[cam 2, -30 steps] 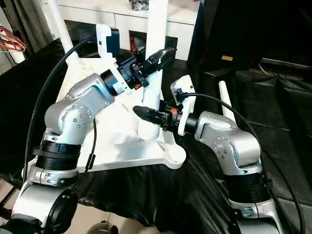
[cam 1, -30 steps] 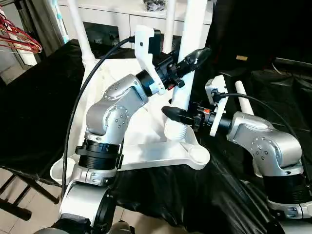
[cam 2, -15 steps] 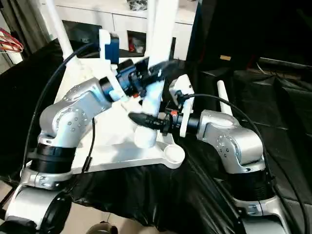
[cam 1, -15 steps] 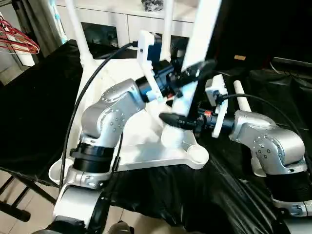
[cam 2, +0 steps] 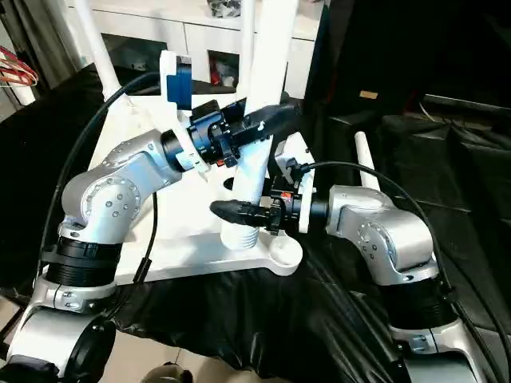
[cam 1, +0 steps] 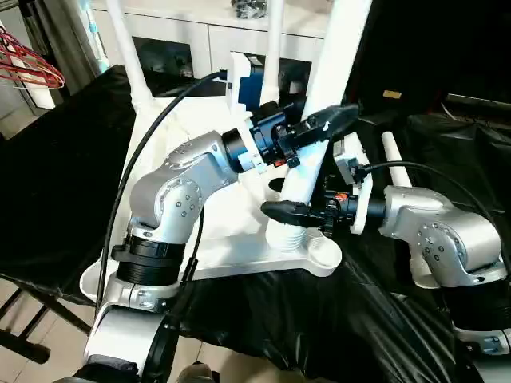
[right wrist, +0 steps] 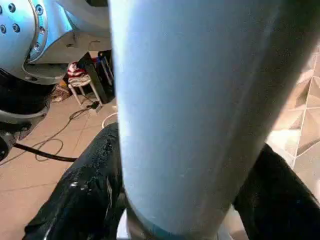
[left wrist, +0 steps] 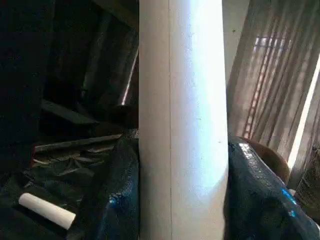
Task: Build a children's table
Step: Pick table leg
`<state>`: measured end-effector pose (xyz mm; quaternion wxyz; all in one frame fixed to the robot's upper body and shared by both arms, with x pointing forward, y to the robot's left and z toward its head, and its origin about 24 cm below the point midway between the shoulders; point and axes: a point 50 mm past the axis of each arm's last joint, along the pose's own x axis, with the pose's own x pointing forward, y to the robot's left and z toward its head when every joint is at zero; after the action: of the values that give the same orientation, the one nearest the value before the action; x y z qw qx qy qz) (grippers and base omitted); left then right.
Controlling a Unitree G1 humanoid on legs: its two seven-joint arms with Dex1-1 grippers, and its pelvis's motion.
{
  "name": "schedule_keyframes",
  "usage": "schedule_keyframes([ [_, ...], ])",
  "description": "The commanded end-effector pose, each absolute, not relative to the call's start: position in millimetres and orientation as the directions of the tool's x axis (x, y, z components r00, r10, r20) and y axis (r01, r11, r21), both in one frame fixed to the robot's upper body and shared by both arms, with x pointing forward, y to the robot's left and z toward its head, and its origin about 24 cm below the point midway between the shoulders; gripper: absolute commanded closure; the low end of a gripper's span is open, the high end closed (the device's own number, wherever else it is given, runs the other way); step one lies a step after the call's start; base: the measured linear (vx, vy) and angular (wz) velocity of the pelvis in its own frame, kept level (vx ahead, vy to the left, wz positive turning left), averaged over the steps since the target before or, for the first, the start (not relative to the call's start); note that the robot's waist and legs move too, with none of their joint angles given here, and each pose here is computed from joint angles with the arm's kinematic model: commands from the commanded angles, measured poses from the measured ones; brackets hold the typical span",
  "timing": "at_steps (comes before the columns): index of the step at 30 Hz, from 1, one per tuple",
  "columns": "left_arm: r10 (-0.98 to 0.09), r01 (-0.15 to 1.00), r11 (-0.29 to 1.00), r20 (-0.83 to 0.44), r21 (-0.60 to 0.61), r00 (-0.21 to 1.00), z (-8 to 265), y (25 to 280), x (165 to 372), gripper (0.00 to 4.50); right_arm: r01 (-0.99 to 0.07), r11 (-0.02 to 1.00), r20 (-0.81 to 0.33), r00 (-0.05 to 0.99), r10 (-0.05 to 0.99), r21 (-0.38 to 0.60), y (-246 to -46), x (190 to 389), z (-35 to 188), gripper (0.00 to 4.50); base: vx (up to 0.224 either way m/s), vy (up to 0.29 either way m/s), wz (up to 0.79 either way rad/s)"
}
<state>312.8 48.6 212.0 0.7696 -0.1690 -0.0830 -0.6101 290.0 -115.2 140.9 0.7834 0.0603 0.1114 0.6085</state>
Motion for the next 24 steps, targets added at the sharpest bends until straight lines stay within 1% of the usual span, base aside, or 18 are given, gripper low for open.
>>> schedule_keyframes([
  [1, -0.915, 0.976, 0.174, 0.345, -0.130, 0.209, 219.3, 47.6, 309.3, 2.68, -0.938, 0.258, -0.098, 0.241, 0.966, 0.233, -115.9, 292.0, 142.0, 1.58, 0.000, 0.000, 0.00],
  [9, -0.915, 0.976, 0.174, 0.345, -0.130, 0.209, 219.3, 47.6, 309.3, 2.68, -0.938, 0.258, -0.098, 0.241, 0.966, 0.233, -115.9, 292.1, 142.0, 1.58, 0.000, 0.000, 0.00],
  [10, -0.918, 0.978, 0.167, 0.343, -0.127, 0.201, 219.3, 47.9, 308.8, 2.68, -0.936, 0.263, -0.102, 0.245, 0.964, 0.235, -116.1, 292.8, 140.8, 1.91, 0.000, 0.000, 0.00],
  [14, -0.921, 0.980, 0.152, 0.342, -0.126, 0.186, 219.4, 47.9, 307.9, 2.68, -0.933, 0.270, -0.107, 0.252, 0.962, 0.239, -116.0, 293.7, 138.7, 1.99, 0.000, 0.000, 0.00],
  [15, -0.922, 0.981, 0.149, 0.342, -0.126, 0.184, 219.4, 47.8, 307.7, 2.68, -0.933, 0.270, -0.106, 0.251, 0.962, 0.239, -115.9, 293.6, 138.5, 2.25, 0.000, 0.000, 0.00],
  [16, -0.922, 0.981, 0.147, 0.341, -0.126, 0.182, 219.1, 47.6, 307.6, 2.69, -0.932, 0.270, -0.106, 0.252, 0.962, 0.240, -115.9, 293.7, 138.2, 2.35, 0.000, 0.000, 0.00],
  [18, -0.922, 0.980, 0.154, 0.338, -0.125, 0.188, 218.4, 47.5, 308.0, 2.69, -0.932, 0.271, -0.104, 0.253, 0.962, 0.240, -115.7, 293.8, 137.7, 2.41, 0.000, 0.000, 0.00],
  [19, -0.918, 0.975, 0.181, 0.333, -0.130, 0.215, 217.5, 47.5, 310.2, 2.69, -0.932, 0.271, -0.102, 0.254, 0.962, 0.241, -115.5, 293.8, 137.6, 2.57, 0.000, 0.000, 0.00],
  [21, -0.915, 0.968, 0.203, 0.324, -0.146, 0.241, 216.0, 47.9, 313.1, 1.99, -0.931, 0.274, -0.099, 0.257, 0.961, 0.241, -115.0, 293.7, 137.4, 2.59, 0.000, 0.000, 0.00],
  [24, -0.911, 0.968, 0.192, 0.338, -0.164, 0.238, 217.2, 49.6, 313.8, 1.97, -0.930, 0.276, -0.093, 0.261, 0.961, 0.242, -113.7, 293.8, 137.3, 2.61, 0.000, 0.000, 0.00],
])
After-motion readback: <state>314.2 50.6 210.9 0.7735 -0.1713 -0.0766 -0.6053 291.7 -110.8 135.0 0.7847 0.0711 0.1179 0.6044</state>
